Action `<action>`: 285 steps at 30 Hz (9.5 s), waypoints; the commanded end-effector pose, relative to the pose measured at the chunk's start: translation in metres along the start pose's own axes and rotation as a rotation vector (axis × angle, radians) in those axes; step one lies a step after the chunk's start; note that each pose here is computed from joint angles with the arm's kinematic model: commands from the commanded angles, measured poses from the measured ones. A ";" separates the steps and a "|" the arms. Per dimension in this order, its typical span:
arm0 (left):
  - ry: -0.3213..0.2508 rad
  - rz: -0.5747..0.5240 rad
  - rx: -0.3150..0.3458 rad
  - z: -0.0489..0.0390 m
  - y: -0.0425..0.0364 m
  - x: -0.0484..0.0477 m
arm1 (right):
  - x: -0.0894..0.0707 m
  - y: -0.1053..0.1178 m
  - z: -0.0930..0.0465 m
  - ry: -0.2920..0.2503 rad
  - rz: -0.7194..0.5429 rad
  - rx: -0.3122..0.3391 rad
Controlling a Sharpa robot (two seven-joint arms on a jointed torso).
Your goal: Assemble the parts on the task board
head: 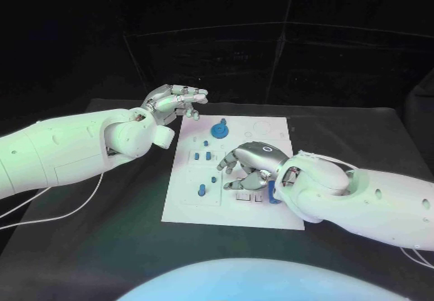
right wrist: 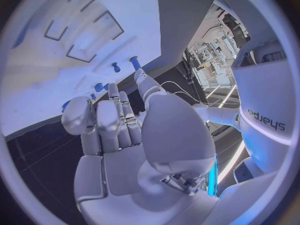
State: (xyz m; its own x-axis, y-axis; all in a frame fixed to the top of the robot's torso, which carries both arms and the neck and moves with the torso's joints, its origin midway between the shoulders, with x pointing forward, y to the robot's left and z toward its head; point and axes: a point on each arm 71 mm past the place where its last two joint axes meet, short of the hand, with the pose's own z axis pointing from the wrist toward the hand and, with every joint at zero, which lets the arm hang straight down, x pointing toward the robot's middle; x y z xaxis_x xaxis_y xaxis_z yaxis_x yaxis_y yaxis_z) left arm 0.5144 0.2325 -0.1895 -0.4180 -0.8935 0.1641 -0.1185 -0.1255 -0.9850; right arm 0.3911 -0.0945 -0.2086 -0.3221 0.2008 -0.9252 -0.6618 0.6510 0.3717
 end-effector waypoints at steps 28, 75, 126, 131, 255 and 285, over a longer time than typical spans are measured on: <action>0.019 -0.009 -0.001 -0.0076 0.0035 0.0010 | -0.006 -0.079 -0.086 0.057 0.107 0.617; 0.027 -0.013 -0.011 -0.0093 0.0049 -0.0005 | 0.022 -0.048 -0.080 0.023 0.247 0.566; 0.043 -0.019 -0.019 -0.0097 0.0053 0.0042 | 0.036 -0.029 -0.030 0.041 0.231 0.563; 0.045 -0.019 -0.020 -0.0095 0.0054 0.0044 | 0.034 -0.028 -0.031 0.025 0.232 0.551; 0.049 -0.019 -0.019 -0.0132 0.0068 0.0005 | 0.032 -0.070 -0.093 0.057 0.286 0.693; 0.057 -0.022 -0.019 -0.0123 0.0072 0.0036 | 0.045 -0.051 -0.066 0.078 0.516 0.672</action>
State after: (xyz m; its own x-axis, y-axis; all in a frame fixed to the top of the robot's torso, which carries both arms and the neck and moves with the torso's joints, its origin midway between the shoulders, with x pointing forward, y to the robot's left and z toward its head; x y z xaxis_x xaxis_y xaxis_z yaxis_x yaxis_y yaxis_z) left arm 0.5014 0.2356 -0.1971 -0.4529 -0.8725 0.1832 -0.1524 -0.1267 -0.9802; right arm 0.3659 -0.1674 -0.2634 -0.5268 0.5544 -0.6443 0.1092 0.7959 0.5955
